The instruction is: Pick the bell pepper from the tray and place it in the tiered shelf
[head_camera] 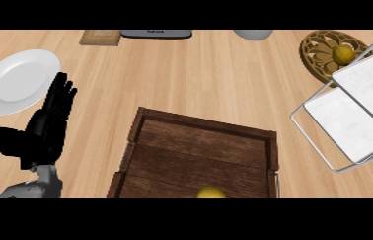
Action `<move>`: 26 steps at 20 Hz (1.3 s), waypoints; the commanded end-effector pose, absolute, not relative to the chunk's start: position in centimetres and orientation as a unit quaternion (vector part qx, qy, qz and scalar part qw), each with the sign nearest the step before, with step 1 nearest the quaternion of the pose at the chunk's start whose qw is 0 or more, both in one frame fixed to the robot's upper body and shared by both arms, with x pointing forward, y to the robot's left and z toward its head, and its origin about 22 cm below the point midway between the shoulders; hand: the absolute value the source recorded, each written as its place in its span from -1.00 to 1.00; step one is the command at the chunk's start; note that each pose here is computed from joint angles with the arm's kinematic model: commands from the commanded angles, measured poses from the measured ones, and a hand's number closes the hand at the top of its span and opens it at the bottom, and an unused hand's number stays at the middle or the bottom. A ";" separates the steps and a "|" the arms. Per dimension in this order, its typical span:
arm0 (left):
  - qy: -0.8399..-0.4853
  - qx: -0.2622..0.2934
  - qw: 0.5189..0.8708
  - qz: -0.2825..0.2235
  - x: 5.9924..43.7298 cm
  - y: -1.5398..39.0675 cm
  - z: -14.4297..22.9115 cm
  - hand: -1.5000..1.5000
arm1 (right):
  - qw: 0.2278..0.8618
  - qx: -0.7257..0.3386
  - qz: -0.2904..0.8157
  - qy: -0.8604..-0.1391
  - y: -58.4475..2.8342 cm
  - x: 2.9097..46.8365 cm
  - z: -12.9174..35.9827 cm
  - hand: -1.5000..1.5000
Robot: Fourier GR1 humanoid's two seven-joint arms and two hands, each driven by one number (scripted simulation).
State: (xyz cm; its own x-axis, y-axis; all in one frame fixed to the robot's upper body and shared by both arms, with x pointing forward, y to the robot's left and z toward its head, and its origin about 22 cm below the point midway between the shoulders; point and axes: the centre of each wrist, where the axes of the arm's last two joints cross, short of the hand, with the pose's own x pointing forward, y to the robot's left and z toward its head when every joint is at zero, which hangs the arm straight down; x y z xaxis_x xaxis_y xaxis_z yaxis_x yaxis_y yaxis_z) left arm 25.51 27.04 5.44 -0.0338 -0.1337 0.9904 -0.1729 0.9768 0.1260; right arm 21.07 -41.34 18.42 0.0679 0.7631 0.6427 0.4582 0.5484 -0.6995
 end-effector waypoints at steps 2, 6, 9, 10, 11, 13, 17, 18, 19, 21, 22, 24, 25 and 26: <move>-0.719 0.096 0.689 0.010 25.3 27.3 5.8 0.00 | 0.597 -0.435 0.128 -0.661 -40.4 24.3 14.5 1.00; -0.719 0.099 0.688 0.007 25.3 27.1 5.4 0.00 | 0.602 -0.446 0.129 -0.650 -41.9 25.0 14.7 1.00; -0.723 0.098 0.683 0.012 26.0 26.8 5.5 0.00 | 0.628 -0.411 0.060 -0.658 -42.0 25.7 13.6 1.00; -0.721 0.097 0.686 0.005 25.7 25.3 5.4 0.00 | 0.631 -0.402 0.073 -0.659 -42.6 25.5 13.8 -1.00; -0.725 0.100 0.681 0.010 26.4 26.8 5.7 0.00 | 0.635 -0.399 0.085 -0.656 -42.5 25.9 13.6 -1.00; -0.722 0.096 0.685 0.005 26.6 26.2 5.9 0.00 | 0.649 -0.383 0.089 -0.652 -42.0 26.0 12.5 -1.00; -0.725 0.101 0.682 0.004 26.2 26.6 5.7 0.00 | 0.643 -0.371 0.086 -0.664 -43.0 26.4 13.1 -1.00; -0.722 0.097 0.685 0.004 26.2 26.6 5.9 0.00 | 0.641 -0.367 0.083 -0.669 -42.7 26.8 13.9 -1.00; -0.722 0.101 0.684 0.009 26.8 26.3 4.9 0.00 | 0.635 -0.360 0.083 -0.678 -43.3 26.9 14.4 -1.00; -0.721 0.097 0.686 0.006 27.2 27.1 6.5 0.00 | 0.624 -0.349 0.074 -0.695 -43.3 27.4 14.6 -1.00; -0.722 0.099 0.685 0.010 26.4 26.8 5.8 0.00 | 0.618 -0.342 0.067 -0.705 -43.5 27.0 14.7 -1.00; -0.719 0.103 0.688 0.004 26.0 26.8 5.4 0.00 | 0.604 -0.331 0.039 -0.724 -43.8 27.3 14.8 -1.00; -0.723 0.093 0.685 0.010 26.2 25.7 6.2 0.00 | 0.606 -0.319 0.031 -0.728 -43.3 28.2 16.3 -1.00; -0.710 0.106 0.696 0.015 25.6 27.6 4.3 0.00 | 0.598 -0.312 0.012 -0.738 -44.3 27.3 16.3 -1.00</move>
State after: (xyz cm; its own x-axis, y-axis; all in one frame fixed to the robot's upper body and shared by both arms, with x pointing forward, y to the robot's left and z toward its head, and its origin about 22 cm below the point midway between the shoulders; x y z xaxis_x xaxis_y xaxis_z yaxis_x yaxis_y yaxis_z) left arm 26.15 26.69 5.45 -0.0335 -0.1304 0.9909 -0.1568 0.9799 0.1237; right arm 26.82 -42.96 18.24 -0.1415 0.6056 0.7831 0.4504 0.7438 -0.4938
